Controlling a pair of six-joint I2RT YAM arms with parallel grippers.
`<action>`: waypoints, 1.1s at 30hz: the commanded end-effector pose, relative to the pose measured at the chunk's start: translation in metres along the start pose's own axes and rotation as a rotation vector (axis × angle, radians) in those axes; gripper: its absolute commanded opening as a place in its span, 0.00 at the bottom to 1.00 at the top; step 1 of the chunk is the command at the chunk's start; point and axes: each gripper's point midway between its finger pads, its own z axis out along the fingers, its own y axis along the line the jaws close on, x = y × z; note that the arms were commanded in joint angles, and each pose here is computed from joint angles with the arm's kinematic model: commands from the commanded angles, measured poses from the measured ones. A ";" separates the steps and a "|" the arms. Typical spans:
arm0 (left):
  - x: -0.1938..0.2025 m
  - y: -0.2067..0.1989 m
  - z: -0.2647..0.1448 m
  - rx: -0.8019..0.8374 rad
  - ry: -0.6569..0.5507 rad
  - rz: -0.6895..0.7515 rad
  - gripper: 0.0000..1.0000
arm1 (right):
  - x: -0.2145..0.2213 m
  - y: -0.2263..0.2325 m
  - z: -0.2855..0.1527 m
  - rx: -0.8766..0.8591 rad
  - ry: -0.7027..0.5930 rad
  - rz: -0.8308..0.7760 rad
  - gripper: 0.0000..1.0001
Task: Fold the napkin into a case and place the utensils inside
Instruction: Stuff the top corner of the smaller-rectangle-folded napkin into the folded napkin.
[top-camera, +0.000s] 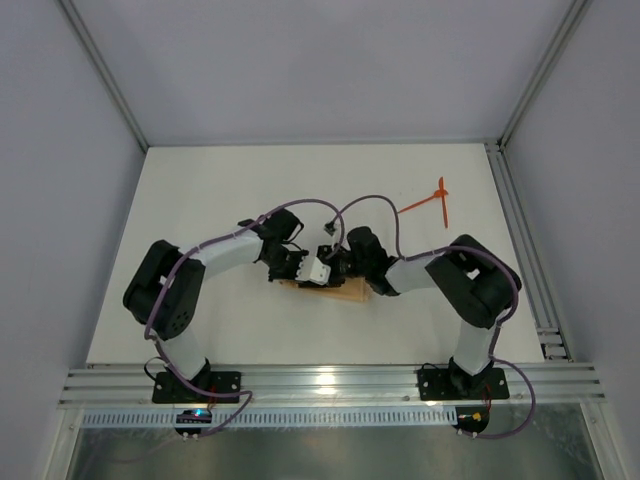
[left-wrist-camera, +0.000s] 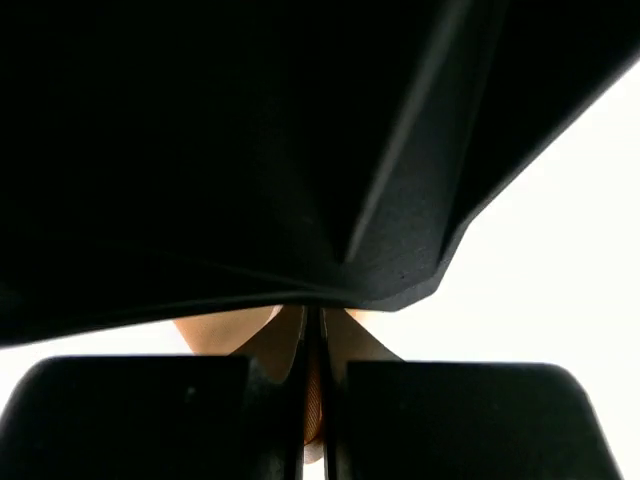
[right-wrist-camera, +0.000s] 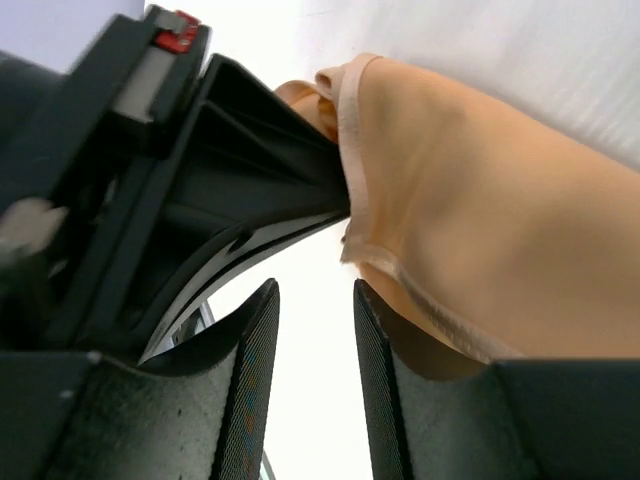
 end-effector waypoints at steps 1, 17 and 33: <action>0.017 0.001 0.010 -0.013 0.045 0.036 0.00 | -0.016 0.019 -0.026 -0.023 -0.019 -0.072 0.41; 0.015 0.001 0.011 -0.021 0.028 0.054 0.00 | -0.099 -0.042 -0.121 0.362 -0.109 -0.244 0.53; 0.014 0.001 0.010 -0.035 0.019 0.060 0.00 | -0.091 -0.090 -0.105 0.280 0.086 -0.321 0.55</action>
